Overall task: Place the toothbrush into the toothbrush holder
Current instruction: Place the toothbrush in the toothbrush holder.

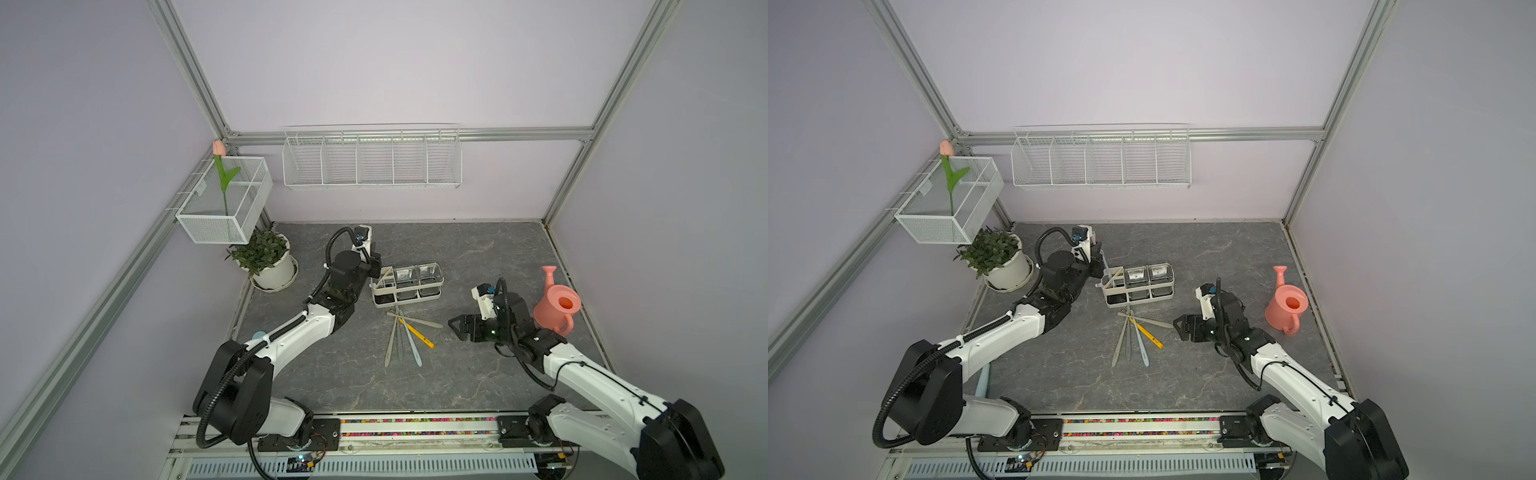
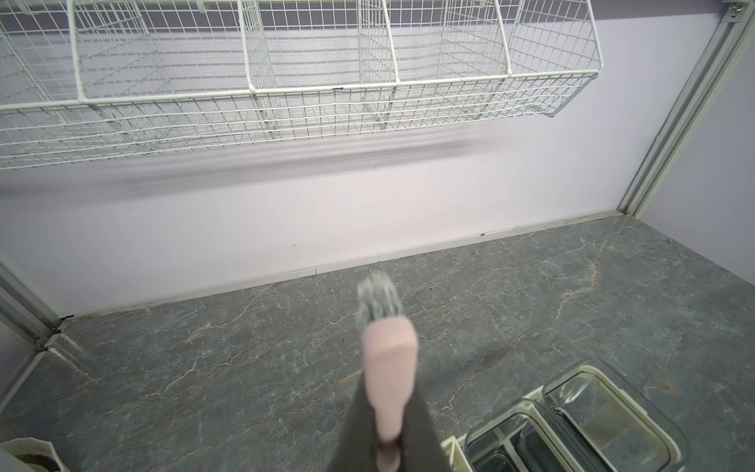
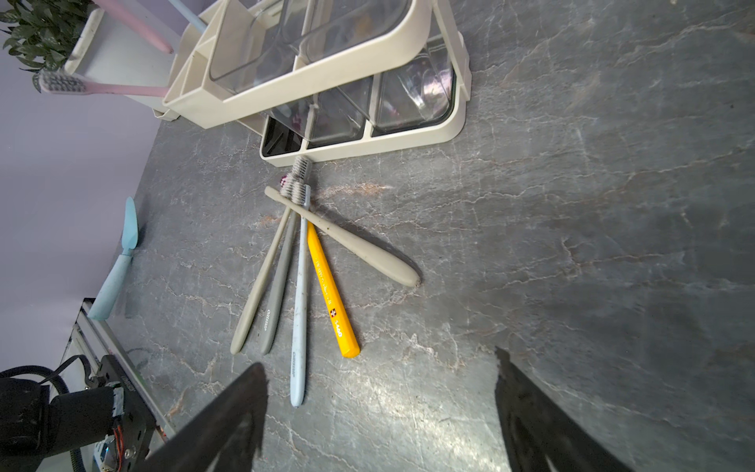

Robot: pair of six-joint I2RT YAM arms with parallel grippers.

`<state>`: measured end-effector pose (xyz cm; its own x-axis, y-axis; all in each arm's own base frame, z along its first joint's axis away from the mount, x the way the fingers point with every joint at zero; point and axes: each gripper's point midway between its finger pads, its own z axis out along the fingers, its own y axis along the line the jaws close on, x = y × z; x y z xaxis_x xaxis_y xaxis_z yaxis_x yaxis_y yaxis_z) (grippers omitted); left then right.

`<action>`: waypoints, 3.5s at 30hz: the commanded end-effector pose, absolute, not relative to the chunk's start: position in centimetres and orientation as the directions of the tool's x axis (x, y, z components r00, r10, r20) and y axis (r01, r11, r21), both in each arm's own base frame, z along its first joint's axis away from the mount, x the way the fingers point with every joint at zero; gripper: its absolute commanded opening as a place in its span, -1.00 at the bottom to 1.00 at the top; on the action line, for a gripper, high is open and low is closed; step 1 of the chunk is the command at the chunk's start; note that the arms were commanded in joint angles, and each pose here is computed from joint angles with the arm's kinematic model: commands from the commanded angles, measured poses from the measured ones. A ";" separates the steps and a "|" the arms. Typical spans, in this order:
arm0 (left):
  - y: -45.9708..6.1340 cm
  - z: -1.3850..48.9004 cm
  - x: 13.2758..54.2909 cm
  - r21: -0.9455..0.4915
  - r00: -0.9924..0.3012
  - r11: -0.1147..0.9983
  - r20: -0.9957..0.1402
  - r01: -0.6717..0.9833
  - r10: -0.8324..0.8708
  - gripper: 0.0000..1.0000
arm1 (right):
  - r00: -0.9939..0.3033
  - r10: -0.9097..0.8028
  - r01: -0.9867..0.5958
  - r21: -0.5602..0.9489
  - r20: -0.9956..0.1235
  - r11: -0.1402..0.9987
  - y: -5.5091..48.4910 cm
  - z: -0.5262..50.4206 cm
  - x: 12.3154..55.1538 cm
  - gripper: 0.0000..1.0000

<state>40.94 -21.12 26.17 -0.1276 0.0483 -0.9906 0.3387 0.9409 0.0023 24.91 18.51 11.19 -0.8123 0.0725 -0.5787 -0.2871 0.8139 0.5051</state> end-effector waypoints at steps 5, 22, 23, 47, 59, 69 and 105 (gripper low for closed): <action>-22.0 25.0 41.2 -0.054 -0.157 0.925 -0.988 0.375 0.006 -1.00 | -0.816 0.098 -0.287 0.548 -0.569 0.786 19.1 11.6 25.1 0.77; -22.8 22.6 42.0 -0.060 -0.194 0.920 -0.981 0.386 0.018 -1.00 | -0.821 0.094 -0.286 0.547 -0.563 0.787 19.1 11.2 24.8 0.77; -22.8 22.5 42.0 -0.060 -0.194 0.921 -0.981 0.385 0.017 -1.00 | -0.820 0.093 -0.288 0.547 -0.565 0.786 19.1 11.2 24.8 0.77; -22.8 19.2 41.8 -0.092 -0.241 0.920 -0.970 0.381 0.003 -0.99 | -0.807 0.086 -0.290 0.518 -0.585 0.805 18.3 11.1 24.4 0.77; -22.9 17.6 41.9 -0.089 -0.267 0.921 -0.963 0.380 0.017 -0.99 | -0.808 0.082 -0.291 0.516 -0.583 0.806 18.2 10.9 24.3 0.77; -23.3 17.1 42.0 -0.089 -0.276 0.915 -0.961 0.394 0.025 -0.99 | -0.809 0.078 -0.290 0.511 -0.583 0.809 18.1 10.8 24.3 0.77; -23.9 17.9 43.3 -0.022 -0.265 0.915 -0.960 0.403 0.093 -0.83 | -0.805 0.043 -0.316 0.489 -0.592 0.813 18.4 11.0 24.7 0.77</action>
